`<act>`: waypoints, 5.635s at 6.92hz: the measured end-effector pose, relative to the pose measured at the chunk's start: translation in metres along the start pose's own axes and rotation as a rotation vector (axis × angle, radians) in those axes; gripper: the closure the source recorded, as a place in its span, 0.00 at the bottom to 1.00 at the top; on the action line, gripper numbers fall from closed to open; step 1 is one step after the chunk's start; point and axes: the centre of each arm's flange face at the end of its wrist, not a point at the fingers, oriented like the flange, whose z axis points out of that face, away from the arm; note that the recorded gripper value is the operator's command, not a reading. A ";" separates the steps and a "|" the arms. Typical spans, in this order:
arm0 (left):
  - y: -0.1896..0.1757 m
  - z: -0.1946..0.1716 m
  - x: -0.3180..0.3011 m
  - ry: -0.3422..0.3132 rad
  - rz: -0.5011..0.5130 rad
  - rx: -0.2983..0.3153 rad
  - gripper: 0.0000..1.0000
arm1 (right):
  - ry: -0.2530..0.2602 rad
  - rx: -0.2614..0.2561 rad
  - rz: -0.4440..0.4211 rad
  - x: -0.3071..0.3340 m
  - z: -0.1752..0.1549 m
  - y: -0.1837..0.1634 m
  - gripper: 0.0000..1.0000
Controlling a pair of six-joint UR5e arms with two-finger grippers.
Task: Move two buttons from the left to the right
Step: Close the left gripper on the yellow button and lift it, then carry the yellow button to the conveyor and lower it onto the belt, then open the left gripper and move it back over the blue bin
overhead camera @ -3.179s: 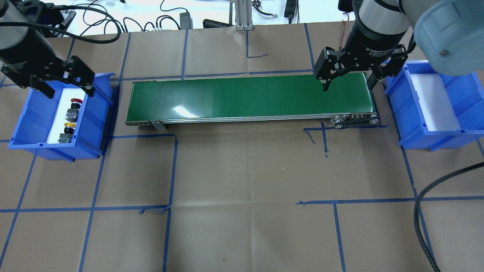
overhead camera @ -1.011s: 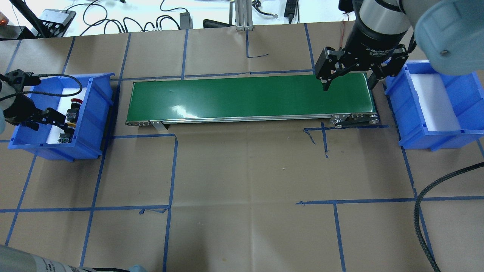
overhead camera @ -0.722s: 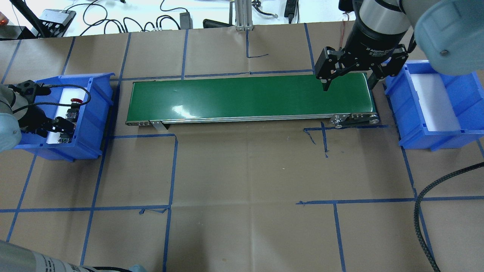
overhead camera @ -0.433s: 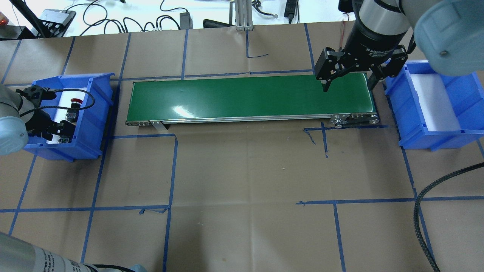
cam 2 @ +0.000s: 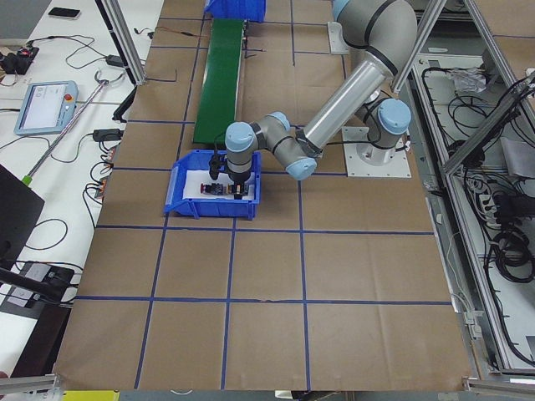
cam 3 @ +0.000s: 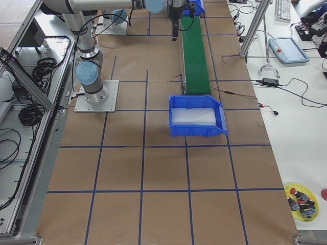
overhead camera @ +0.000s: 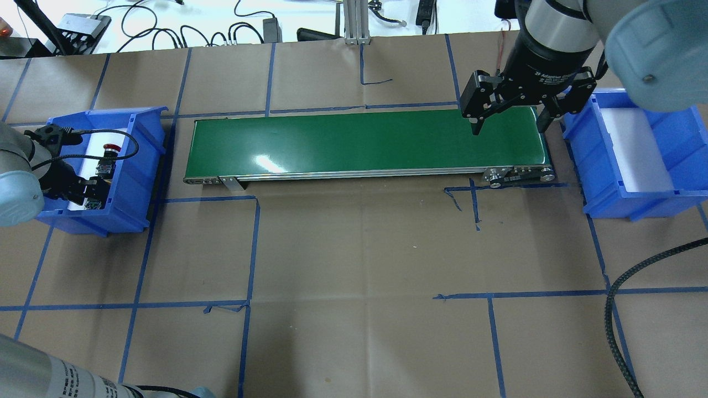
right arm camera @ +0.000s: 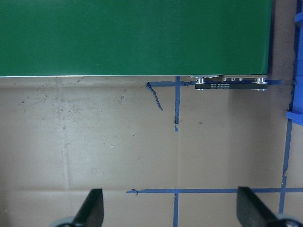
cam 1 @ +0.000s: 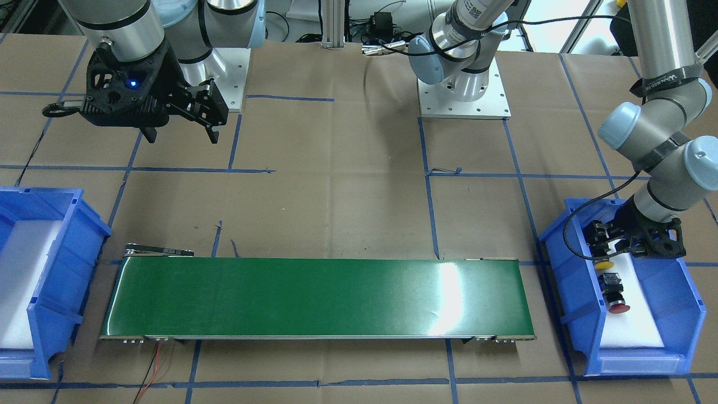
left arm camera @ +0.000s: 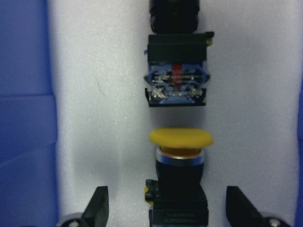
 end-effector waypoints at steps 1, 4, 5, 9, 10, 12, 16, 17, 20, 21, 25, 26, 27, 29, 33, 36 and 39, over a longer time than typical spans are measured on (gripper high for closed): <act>-0.001 -0.004 0.000 -0.003 0.000 0.009 0.92 | 0.000 0.000 0.000 0.000 0.000 0.000 0.00; -0.005 -0.020 0.002 -0.006 0.005 0.036 0.94 | 0.000 0.001 -0.001 0.000 0.000 0.000 0.00; -0.008 -0.036 0.002 -0.006 0.007 0.054 0.94 | 0.000 0.001 -0.002 0.000 0.000 0.000 0.00; -0.026 -0.151 -0.007 0.021 0.009 0.029 0.94 | 0.001 0.000 0.000 0.001 0.000 0.000 0.00; -0.035 -0.173 -0.003 0.029 0.014 0.018 0.94 | 0.003 0.000 0.001 0.001 0.000 0.000 0.00; -0.066 -0.197 0.050 0.026 0.051 0.025 0.94 | 0.003 0.001 0.002 0.001 0.000 0.000 0.00; -0.114 -0.167 0.195 0.048 -0.033 0.020 0.94 | 0.005 -0.006 0.001 0.001 0.001 0.001 0.00; -0.121 -0.147 0.237 0.040 -0.035 0.013 0.94 | 0.005 -0.006 0.000 0.000 0.001 0.001 0.00; -0.123 -0.069 0.326 0.012 0.002 0.007 0.94 | 0.003 0.000 0.000 0.000 0.000 0.000 0.00; -0.122 -0.052 0.334 0.011 0.008 0.006 0.82 | 0.003 0.000 0.000 0.001 0.000 0.000 0.00; -0.122 -0.059 0.336 0.008 -0.048 0.029 0.00 | 0.003 -0.001 0.001 0.001 0.001 -0.001 0.00; -0.124 -0.066 0.335 0.007 -0.061 0.036 0.00 | 0.003 0.000 0.001 0.001 0.001 -0.001 0.00; -0.126 -0.077 0.333 0.006 -0.069 0.049 0.00 | 0.002 0.001 0.000 0.001 0.001 -0.001 0.00; -0.129 -0.122 0.325 0.006 -0.081 0.056 0.00 | 0.000 0.003 0.001 0.001 0.000 -0.001 0.00; -0.154 -0.197 0.270 0.006 -0.076 0.005 0.00 | -0.001 0.005 0.002 0.001 0.000 -0.002 0.00; -0.151 -0.189 0.151 0.003 -0.002 -0.017 0.00 | -0.002 0.002 0.001 0.001 0.001 -0.001 0.00; -0.128 -0.176 0.038 0.009 0.044 -0.033 0.01 | -0.001 0.003 0.002 0.002 0.001 -0.002 0.00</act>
